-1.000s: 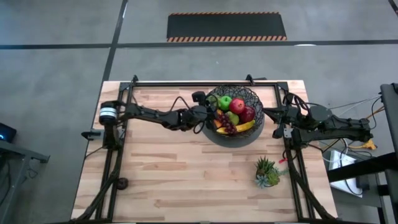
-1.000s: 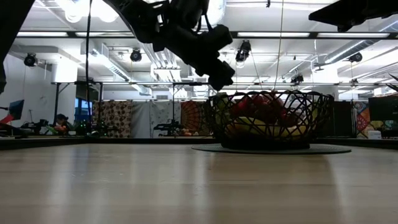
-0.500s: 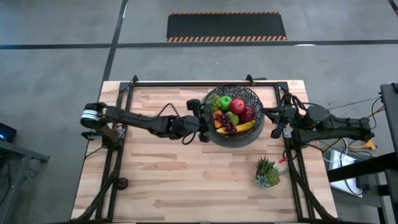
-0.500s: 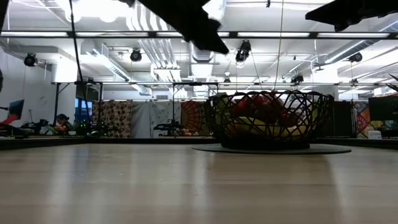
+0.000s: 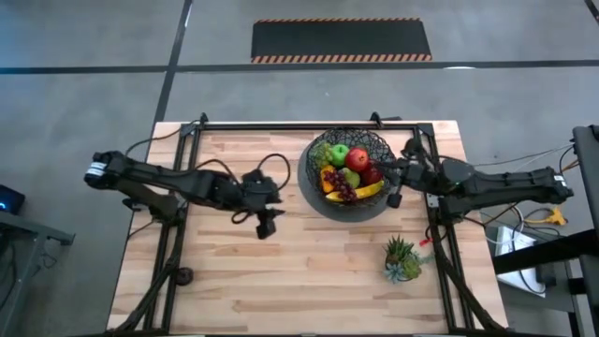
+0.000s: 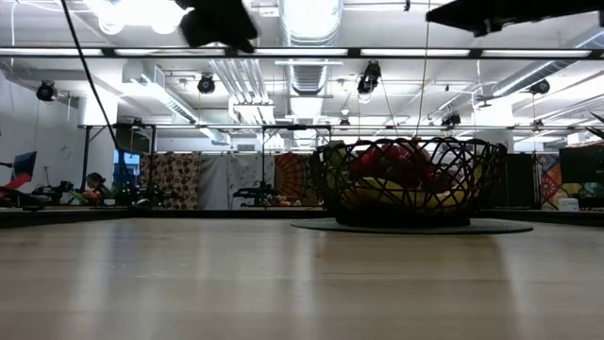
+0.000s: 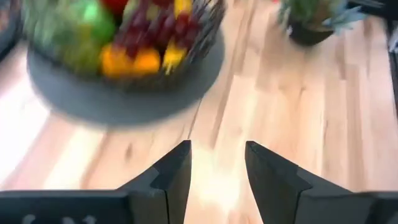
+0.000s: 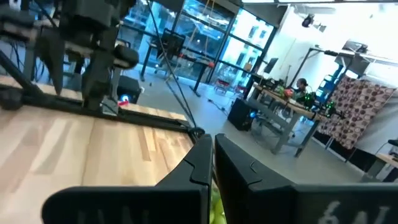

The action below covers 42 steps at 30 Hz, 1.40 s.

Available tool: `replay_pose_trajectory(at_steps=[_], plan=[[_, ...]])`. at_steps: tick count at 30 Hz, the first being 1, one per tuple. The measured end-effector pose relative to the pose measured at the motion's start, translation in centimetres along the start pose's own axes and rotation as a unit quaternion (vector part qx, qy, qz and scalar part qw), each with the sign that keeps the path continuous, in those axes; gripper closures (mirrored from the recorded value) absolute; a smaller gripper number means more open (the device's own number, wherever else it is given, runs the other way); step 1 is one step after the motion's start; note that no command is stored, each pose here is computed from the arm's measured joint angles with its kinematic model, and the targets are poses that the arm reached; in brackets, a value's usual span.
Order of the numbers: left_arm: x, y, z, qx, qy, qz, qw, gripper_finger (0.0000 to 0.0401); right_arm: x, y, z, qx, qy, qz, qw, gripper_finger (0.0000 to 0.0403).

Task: Build produce basket
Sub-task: Put the black plum into the wire basket

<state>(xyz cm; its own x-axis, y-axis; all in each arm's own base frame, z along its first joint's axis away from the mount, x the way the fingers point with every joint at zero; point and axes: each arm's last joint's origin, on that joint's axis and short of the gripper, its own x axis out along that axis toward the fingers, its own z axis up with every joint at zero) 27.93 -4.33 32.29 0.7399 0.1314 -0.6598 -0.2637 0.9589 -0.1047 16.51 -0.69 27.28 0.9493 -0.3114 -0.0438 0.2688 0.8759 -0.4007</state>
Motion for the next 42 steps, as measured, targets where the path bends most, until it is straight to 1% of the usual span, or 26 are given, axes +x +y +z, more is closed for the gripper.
replay_pose_trajectory(at_steps=[3,4,6,7,9,11,12,15,16,19,22,23,27,32,34,37,40,42], plan=[[-1.0,0.6,-1.1,-0.060,0.053,0.022,0.997,0.0266,0.5,0.2,0.0,-0.014,-0.005,-0.003,1.000,0.0394],[-1.2,0.8,-1.8,-0.081,0.085,0.039,0.992,0.0266,0.7,0.2,0.0,-0.019,-0.003,-0.002,1.000,0.0394],[-1.6,1.2,-3.2,-0.131,0.150,0.072,0.977,0.0267,0.9,0.4,-0.3,-0.033,0.009,0.004,0.999,0.0394],[-1.8,1.3,-3.9,-0.159,0.185,0.091,0.965,0.0267,0.9,0.5,-0.3,-0.037,0.010,0.004,0.999,0.0394],[-1.9,1.5,-5.4,-0.208,0.252,0.131,0.936,0.0267,1.0,0.2,0.4,-0.035,-0.007,-0.006,0.999,0.0394],[-1.5,1.4,-6.8,-0.242,0.308,0.153,0.907,0.0267,1.0,0.2,0.4,-0.045,-0.001,-0.005,0.999,0.0394],[-1.3,1.3,-7.4,-0.254,0.332,0.152,0.896,0.0267,1.1,0.2,0.5,-0.045,-0.001,-0.006,0.999,0.0394],[-0.3,0.1,-9.0,-0.274,0.399,0.127,0.866,0.0267,1.1,0.1,0.6,-0.051,-0.001,-0.005,0.999,0.0394],[0.0,-0.3,-9.6,-0.285,0.422,0.124,0.852,0.0267,1.1,0.1,0.7,-0.056,-0.002,-0.006,0.998,0.0394],[0.4,-1.9,-11.0,-0.312,0.484,0.126,0.808,0.0267,1.1,0.0,1.0,-0.061,-0.008,-0.009,0.998,0.0394],[0.5,-3.5,-12.3,-0.329,0.512,0.147,0.780,0.0267,1.1,0.0,0.9,-0.070,-0.006,-0.008,0.997,0.0394],[0.5,-4.0,-12.6,-0.333,0.515,0.157,0.774,0.0267,1.2,0.0,0.9,-0.075,-0.006,-0.007,0.997,0.0394],[0.3,-5.8,-13.8,-0.349,0.513,0.185,0.762,0.0267,1.3,0.1,0.9,-0.091,-0.006,-0.008,0.996,0.0394],[-0.5,-7.0,-15.5,-0.352,0.513,0.219,0.752,0.0266,1.4,0.1,1.0,-0.097,-0.012,-0.010,0.995,0.0394],[-0.8,-7.3,-15.9,-0.361,0.510,0.235,0.745,0.0262,1.4,0.1,1.0,-0.098,-0.012,-0.010,0.995,0.0394],[-1.2,-7.5,-16.3,-0.377,0.503,0.255,0.735,0.0241,1.5,0.1,1.1,-0.096,-0.018,-0.012,0.995,0.0394],[-1.5,-7.7,-16.9,-0.381,0.499,0.268,0.731,0.0202,1.5,0.1,1.1,-0.101,-0.017,-0.010,0.995,0.0394],[-1.7,-7.7,-17.5,-0.386,0.496,0.284,0.725,0.0173,1.6,0.1,1.1,-0.102,-0.016,-0.010,0.995,0.0394]])
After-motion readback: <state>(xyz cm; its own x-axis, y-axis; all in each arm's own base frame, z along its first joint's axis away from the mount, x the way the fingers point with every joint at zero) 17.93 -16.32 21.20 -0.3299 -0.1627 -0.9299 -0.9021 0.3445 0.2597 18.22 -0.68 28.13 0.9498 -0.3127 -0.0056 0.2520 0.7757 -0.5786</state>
